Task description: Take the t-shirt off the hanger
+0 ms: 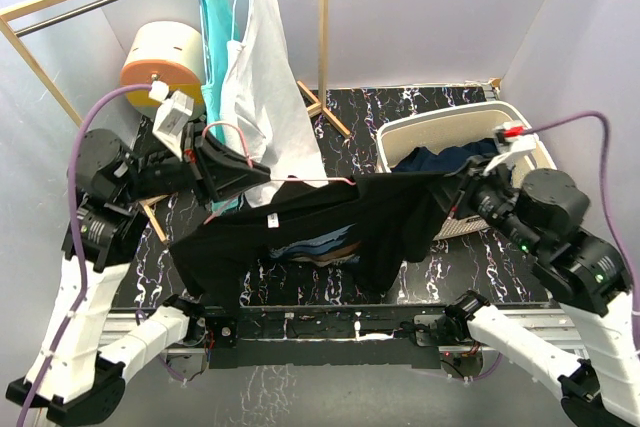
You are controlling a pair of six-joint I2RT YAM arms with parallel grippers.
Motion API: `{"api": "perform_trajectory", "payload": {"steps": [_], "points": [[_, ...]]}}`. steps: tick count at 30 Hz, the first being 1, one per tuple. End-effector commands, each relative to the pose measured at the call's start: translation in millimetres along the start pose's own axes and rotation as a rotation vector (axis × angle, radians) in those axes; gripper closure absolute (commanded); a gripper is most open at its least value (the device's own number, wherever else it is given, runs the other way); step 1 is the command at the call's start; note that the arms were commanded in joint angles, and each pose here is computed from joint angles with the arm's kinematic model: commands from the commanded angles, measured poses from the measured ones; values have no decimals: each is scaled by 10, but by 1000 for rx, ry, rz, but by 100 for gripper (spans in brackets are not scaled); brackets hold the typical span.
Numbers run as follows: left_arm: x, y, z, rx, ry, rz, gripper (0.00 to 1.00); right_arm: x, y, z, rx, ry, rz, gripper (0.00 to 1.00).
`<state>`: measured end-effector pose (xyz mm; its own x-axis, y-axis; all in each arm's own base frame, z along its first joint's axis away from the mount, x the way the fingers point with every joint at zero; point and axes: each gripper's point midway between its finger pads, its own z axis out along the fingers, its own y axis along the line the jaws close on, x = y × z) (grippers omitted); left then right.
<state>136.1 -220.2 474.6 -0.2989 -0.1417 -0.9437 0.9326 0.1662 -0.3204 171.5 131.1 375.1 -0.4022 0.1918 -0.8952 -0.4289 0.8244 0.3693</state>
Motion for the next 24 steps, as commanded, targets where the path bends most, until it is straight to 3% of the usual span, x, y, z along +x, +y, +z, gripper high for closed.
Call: {"api": "perform_trajectory", "payload": {"steps": [1,6,13,20,24], "points": [[194,-118,-160,-36,30,-2,100,-677,-304,-430,214,-313,103,92],[273,-321,-281,-13,21,14,100,-743,-565,-566,359,-386,156,92],[112,-595,-391,5,-24,67,100,-448,-736,-279,452,-267,147,92],[154,-474,-435,-87,-15,67,100,-433,-1020,-595,618,-331,191,92],[191,-414,-429,-105,-12,59,100,-442,-984,-654,591,-341,194,92]]}}
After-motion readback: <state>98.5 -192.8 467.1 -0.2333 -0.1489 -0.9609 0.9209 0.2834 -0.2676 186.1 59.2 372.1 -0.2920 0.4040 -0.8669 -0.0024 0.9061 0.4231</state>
